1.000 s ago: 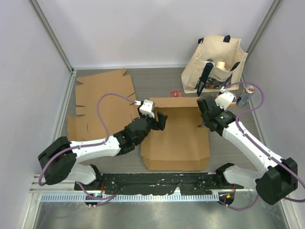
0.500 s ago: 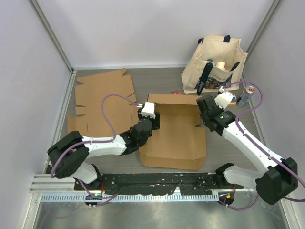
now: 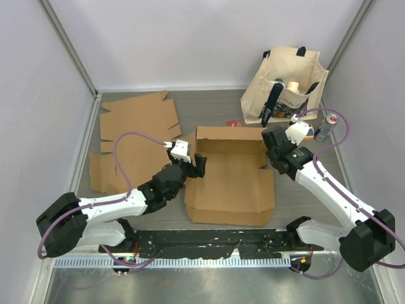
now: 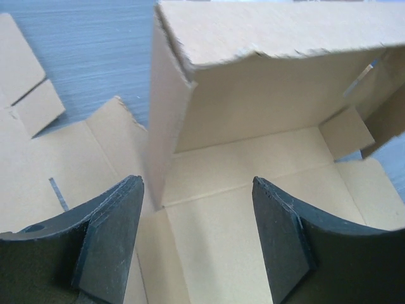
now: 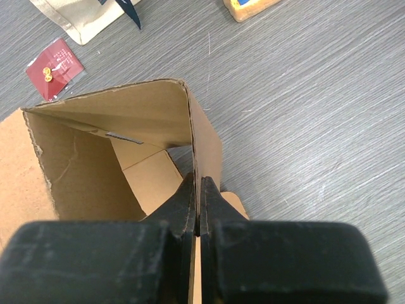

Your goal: Fold the paper box

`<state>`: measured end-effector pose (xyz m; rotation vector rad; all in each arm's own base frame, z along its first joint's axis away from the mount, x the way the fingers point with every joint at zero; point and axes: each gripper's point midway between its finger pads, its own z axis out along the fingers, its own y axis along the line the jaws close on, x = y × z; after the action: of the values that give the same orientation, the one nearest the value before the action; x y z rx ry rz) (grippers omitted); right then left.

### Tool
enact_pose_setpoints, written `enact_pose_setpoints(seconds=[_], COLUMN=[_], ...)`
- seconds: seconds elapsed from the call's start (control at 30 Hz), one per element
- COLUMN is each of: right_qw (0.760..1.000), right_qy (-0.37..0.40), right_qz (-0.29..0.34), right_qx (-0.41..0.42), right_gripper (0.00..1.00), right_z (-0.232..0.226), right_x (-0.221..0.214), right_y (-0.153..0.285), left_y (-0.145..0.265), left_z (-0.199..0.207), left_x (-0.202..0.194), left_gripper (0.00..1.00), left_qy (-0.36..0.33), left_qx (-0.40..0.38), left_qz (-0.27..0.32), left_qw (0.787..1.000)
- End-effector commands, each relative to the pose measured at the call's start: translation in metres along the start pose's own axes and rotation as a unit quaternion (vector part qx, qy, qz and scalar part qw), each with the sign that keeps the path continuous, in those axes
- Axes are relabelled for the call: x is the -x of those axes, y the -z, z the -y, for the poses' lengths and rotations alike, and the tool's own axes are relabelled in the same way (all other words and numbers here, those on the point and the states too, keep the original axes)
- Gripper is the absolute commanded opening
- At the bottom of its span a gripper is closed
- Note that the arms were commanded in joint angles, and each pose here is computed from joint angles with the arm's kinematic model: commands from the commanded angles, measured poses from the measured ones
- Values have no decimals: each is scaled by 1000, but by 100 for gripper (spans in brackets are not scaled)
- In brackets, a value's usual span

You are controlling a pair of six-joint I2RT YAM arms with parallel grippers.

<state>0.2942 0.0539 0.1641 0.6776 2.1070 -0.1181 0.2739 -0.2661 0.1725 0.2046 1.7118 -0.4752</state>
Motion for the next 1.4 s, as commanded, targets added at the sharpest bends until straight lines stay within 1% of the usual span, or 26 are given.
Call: enact_pose_setpoints(seconds=[0.0, 0.03, 0.1, 0.13, 0.23, 0.27, 0.3, 0.4, 0.43, 0.5, 0.53, 0.6, 0.63, 0.73, 0.83, 0.9, 0.93, 1.0, 1.03, 1.07, 1.13, 1.17, 1.2, 1.27, 1.3, 1.37], right_qw=[999, 999, 999, 999, 999, 998, 998, 998, 998, 998, 998, 996, 996, 990, 978, 969, 964, 963, 964, 970, 970, 969, 967, 960, 957, 950], right_qy=[-29, -32, -33, -33, -35, -39, -40, -43, -41, -44, -45, -55, -60, -103, -173, -208, -228, -226, -220, -187, -142, -80, -52, 28, 64, 98], right_qz=[23, 23, 20, 17, 12, 10, 8, -2, -7, -18, -24, -36, -43, -75, -96, -101, -102, -100, -95, -93, -91, -98, -96, -97, -104, -92], right_qx=[24, 27, 29, 32, 35, 39, 41, 45, 46, 48, 48, 52, 54, 59, 72, 88, 91, 107, 118, 127, 178, 212, 231, 262, 262, 280], right_gripper=[4, 5, 4, 4, 4, 4, 5, 4, 4, 4, 4, 4, 4, 2, 2, 2, 4, 7, 11, 14, 20, 23, 26, 54, 58, 61], right_z=[-15, -16, -17, -18, -20, -21, -22, -25, -27, -29, -31, -34, -35, -40, -44, -48, -49, -54, -58, -59, -76, -82, -86, -86, -80, -75], right_x=[20, 20, 19, 19, 17, 17, 16, 14, 13, 10, 9, 4, 1, -14, -35, -39, -43, -45, -44, -45, -41, -46, -46, -51, -57, -52], right_y=[6, 6, 6, 6, 7, 8, 8, 9, 9, 10, 10, 10, 10, 10, 5, 6, 3, 1, -1, -2, 2, 8, 10, 16, 17, 27], left_y=[-6, -11, -21, -28, -42, -49, -54, -66, -68, -70, -70, -70, -70, -70, -67, -64, -65, -64, -64, -64, -64, -65, -65, -64, -64, -65], left_z=[-21, -24, -27, -28, -22, -23, -20, -25, -24, -23, -23, -18, -16, -4, 8, 18, 20, 21, 20, 18, 18, 16, 15, 15, 15, 15], left_x=[9, 3, 11, 3, 10, 1, 5, -2, -3, -7, -6, -10, -10, -13, -14, -17, -18, -22, -22, -24, -25, -26, -25, -27, -27, -28], left_gripper=[73, 73, 73, 72, 68, 64, 60, 44, 33, 23, 16, 11, 6, 0, 0, 0, 0, 0, 0, 0, 0, 0, 0, 0, 0, 0], left_qy=[22, 17, 20, 13, 5, -2, -3, -11, -11, -8, -11, -17, -22, -26, -22, -23, -24, -30, -30, -29, -33, -36, -36, -37, -36, -36], left_qx=[30, 38, 47, 52, 50, 58, 57, 80, 81, 86, 89, 93, 94, 86, 80, 68, 70, 72, 76, 80, 81, 86, 88, 86, 85, 85], left_qz=[6, -4, 3, -6, 12, 5, 12, 12, 13, 16, 19, 23, 26, 27, 32, 31, 31, 28, 29, 28, 30, 30, 31, 30, 30, 27], left_qw=[999, 999, 999, 999, 999, 998, 998, 997, 997, 996, 996, 995, 995, 996, 996, 997, 997, 997, 996, 996, 996, 995, 995, 995, 995, 995])
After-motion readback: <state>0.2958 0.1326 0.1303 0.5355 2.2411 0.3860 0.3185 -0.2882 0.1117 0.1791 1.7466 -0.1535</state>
